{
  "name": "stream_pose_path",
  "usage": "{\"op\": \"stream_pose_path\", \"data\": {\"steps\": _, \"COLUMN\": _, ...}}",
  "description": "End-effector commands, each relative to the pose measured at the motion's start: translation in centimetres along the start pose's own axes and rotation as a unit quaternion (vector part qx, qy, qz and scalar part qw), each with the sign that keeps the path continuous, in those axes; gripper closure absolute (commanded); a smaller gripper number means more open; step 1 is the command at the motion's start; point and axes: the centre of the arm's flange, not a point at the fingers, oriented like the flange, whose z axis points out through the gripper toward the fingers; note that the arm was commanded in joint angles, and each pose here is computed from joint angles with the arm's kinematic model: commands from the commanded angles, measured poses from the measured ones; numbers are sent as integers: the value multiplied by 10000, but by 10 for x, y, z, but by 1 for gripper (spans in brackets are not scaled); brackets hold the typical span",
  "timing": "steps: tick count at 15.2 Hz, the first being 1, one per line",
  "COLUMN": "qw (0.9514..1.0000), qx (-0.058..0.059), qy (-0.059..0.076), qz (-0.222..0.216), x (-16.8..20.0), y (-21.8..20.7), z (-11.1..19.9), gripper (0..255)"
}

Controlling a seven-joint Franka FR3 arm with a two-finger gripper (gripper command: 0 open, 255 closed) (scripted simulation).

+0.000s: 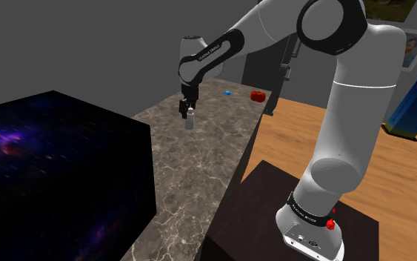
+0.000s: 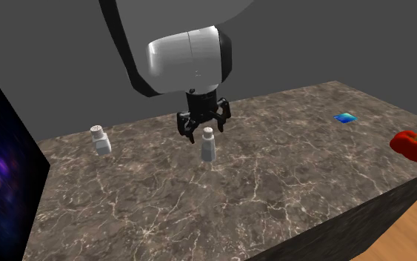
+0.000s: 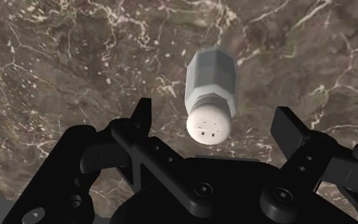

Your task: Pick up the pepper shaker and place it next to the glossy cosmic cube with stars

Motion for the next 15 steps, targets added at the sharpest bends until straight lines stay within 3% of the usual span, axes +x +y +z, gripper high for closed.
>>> {"op": "stream_pose_path", "data": {"steps": 1, "qw": 10000, "qx": 0, "qy": 1, "qz": 0, "x": 0, "y": 0, "z": 0, "gripper": 0}}
{"op": "stream_pose_path", "data": {"steps": 3, "qw": 10000, "qx": 0, "qy": 0, "qz": 0, "x": 0, "y": 0, "z": 0, "gripper": 0}}
{"op": "stream_pose_path", "data": {"steps": 4, "qw": 10000, "qx": 0, "qy": 0, "qz": 0, "x": 0, "y": 0, "z": 0, "gripper": 255}}
{"op": "stream_pose_path", "data": {"steps": 15, "qw": 10000, "qx": 0, "qy": 1, "qz": 0, "x": 0, "y": 1, "z": -10, "gripper": 255}}
